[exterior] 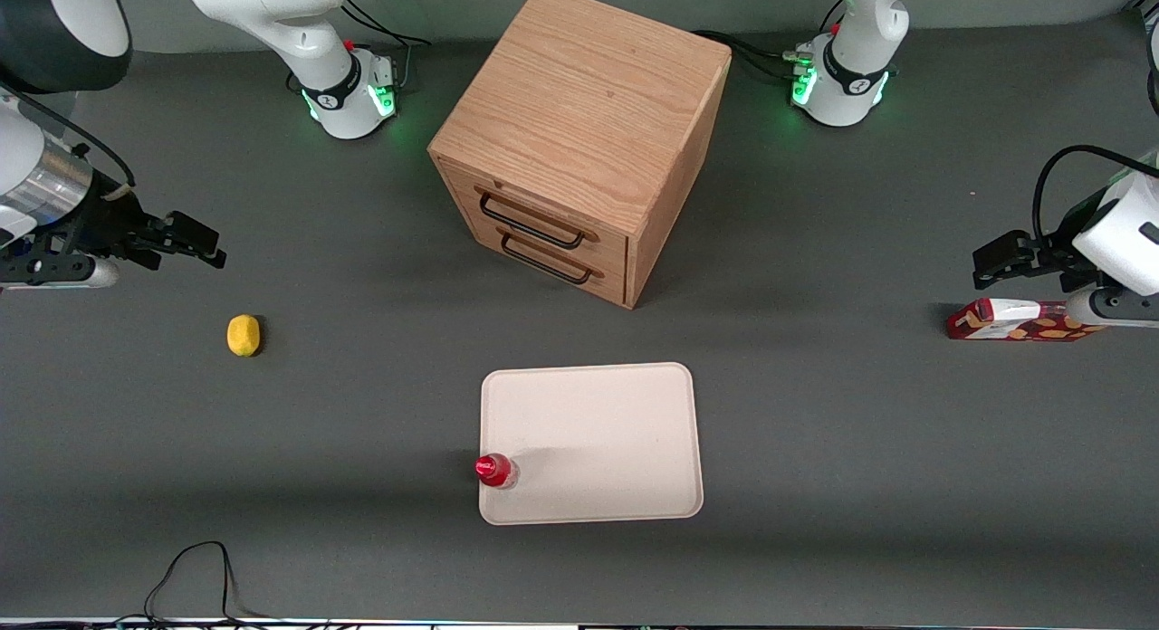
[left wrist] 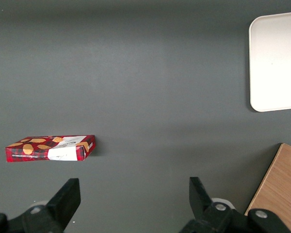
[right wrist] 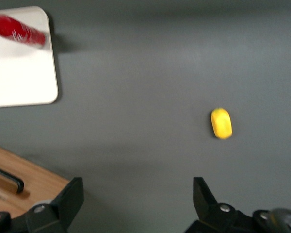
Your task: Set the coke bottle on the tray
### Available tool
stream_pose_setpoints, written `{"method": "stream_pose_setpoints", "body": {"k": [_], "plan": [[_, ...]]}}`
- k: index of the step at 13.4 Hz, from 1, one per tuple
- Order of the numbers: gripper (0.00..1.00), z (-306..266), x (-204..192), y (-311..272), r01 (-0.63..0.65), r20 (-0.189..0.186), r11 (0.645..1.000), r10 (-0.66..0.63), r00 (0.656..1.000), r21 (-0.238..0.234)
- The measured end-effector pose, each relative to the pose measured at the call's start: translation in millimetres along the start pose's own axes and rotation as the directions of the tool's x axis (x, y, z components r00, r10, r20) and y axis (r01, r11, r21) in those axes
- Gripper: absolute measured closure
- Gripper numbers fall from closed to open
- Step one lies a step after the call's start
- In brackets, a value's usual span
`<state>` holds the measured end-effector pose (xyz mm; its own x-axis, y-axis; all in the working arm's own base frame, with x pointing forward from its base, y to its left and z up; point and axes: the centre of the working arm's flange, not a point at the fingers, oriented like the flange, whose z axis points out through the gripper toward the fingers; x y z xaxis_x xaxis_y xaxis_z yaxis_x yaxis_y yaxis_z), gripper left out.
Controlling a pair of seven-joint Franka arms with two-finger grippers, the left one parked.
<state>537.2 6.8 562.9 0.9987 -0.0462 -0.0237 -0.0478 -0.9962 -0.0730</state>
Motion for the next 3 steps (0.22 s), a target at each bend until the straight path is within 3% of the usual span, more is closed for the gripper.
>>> {"method": "stream_pose_setpoints", "body": {"k": [3], "plan": [[0.00,-10.1,4.0,11.8,0.044,0.022,0.999,-0.044,0.999,0.001]]}}
